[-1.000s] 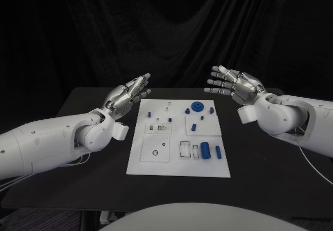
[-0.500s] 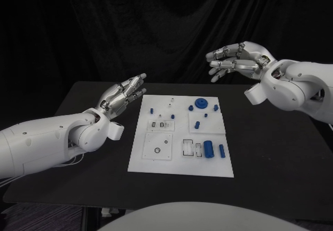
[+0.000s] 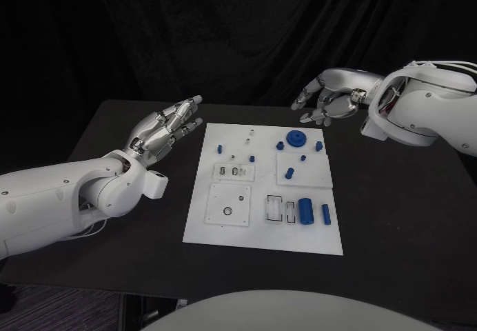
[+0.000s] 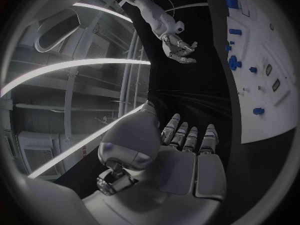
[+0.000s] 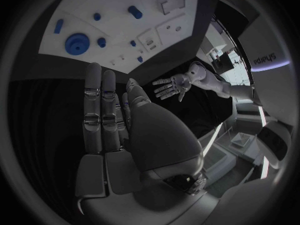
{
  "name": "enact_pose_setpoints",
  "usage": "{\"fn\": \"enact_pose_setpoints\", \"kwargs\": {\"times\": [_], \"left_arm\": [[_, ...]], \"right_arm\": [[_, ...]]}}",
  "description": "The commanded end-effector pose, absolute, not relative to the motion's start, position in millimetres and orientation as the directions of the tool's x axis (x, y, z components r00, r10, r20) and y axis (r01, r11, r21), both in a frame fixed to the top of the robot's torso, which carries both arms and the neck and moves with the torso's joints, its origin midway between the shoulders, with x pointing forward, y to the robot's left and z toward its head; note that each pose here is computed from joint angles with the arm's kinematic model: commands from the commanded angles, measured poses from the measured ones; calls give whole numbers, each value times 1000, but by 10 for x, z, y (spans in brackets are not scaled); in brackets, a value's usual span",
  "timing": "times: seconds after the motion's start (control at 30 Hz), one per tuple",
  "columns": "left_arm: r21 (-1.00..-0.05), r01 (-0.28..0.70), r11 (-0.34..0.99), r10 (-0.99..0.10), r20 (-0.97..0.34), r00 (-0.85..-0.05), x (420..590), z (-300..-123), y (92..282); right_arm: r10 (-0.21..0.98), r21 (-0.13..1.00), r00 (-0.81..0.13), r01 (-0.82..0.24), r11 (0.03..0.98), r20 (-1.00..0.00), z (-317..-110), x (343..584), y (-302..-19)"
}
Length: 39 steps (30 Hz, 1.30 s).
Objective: Assemble the parts on the task board
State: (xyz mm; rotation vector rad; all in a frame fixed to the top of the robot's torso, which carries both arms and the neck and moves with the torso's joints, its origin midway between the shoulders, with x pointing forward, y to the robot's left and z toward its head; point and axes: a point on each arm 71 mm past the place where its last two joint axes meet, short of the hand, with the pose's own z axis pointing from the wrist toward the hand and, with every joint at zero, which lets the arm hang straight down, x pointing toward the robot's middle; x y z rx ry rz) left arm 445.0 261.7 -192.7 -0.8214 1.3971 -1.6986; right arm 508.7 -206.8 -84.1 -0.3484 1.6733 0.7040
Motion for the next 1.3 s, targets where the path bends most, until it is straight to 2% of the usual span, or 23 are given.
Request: {"fn": "enact_pose_setpoints", "kwargs": {"times": [0.03, 0.43, 1.03, 1.3], "left_arm": [[-880, 418, -225, -868, -14, -496, 4363, -1662, 2620], [-871, 436, -226, -859, -33, -511, 4314, -1574, 2649], [-873, 426, -236, -851, -26, -524, 4304, -1573, 2648], [-875, 419, -242, -846, -22, -533, 4309, -1580, 2638]], "right_arm": [[-48, -23, -26, -599, 800, -999, -803, 5088, -2059], [-87, -104, 57, -590, 801, -995, -897, 5065, -1995], [-122, -99, 0, -581, 808, -993, -1158, 5076, -2018], [-124, -95, -10, -588, 803, -992, -1210, 5076, -2008]]}}
